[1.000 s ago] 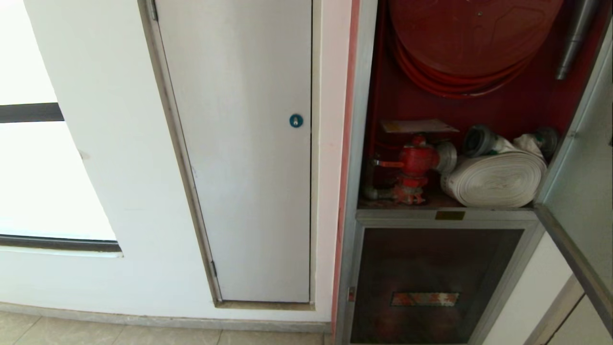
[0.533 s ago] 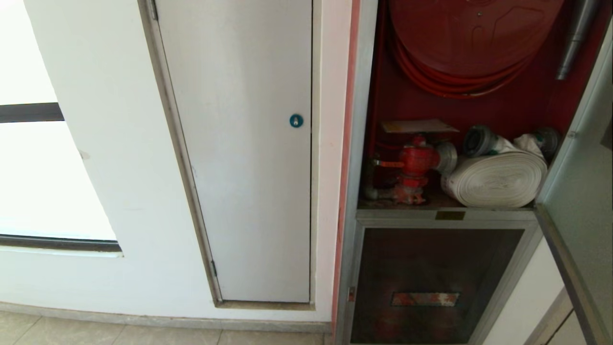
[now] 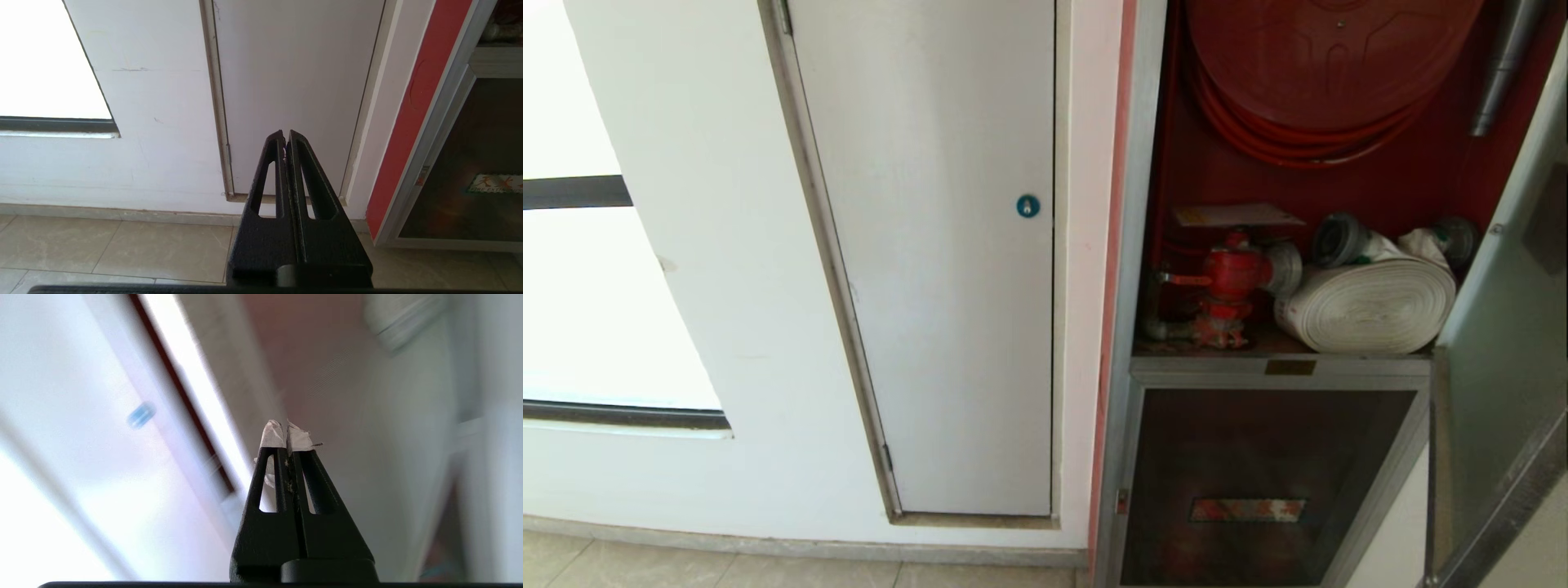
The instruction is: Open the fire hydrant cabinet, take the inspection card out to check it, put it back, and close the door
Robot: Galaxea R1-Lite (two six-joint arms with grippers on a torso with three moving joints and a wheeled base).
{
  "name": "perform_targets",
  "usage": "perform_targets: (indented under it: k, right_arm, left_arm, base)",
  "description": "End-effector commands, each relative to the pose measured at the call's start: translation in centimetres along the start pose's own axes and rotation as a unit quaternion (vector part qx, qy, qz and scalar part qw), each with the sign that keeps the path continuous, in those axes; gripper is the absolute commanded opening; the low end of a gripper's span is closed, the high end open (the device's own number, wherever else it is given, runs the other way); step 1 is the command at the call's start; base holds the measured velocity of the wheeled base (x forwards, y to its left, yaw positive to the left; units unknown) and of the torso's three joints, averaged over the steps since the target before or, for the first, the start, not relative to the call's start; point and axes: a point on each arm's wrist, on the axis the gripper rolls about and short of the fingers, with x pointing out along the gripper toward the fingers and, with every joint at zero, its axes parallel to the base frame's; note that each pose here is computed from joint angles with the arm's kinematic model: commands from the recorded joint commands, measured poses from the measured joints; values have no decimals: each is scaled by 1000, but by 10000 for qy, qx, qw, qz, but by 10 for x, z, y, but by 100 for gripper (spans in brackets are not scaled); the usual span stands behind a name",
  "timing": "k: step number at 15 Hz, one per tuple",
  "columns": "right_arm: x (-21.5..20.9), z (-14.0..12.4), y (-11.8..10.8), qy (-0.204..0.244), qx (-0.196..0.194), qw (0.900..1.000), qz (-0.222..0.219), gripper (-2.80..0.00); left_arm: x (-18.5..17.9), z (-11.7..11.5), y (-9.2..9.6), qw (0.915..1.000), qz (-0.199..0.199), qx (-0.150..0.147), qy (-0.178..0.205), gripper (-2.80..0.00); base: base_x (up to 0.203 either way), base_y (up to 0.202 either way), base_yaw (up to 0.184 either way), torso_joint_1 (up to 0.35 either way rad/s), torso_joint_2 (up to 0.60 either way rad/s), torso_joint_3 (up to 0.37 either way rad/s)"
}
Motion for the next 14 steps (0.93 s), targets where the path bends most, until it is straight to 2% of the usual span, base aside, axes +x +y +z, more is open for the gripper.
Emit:
perform_targets:
  k: [1, 4, 9, 14]
  right_arm:
    - [15, 6, 2, 394, 102, 9980, 482, -280]
    - [53, 10, -3, 896, 328, 9929, 714, -280]
    - [144, 7, -6, 1564, 661, 9801, 1030, -280]
    - [230, -9, -6, 1845, 755, 9718, 1263, -280]
  left_arm:
    - [0, 0, 0, 10000, 1, -2, 5, -280]
    - [0, 0, 0, 10000, 1, -2, 4, -280]
    - [0, 0, 0, 10000, 1, -2, -2, -280]
    - [0, 0, 0, 10000, 1, -2, -2, -280]
  base:
    - [0, 0, 0, 0, 0, 0]
    - [0, 0, 0, 0, 0, 0]
    - [0, 0, 0, 0, 0, 0]
    - [0, 0, 0, 0, 0, 0]
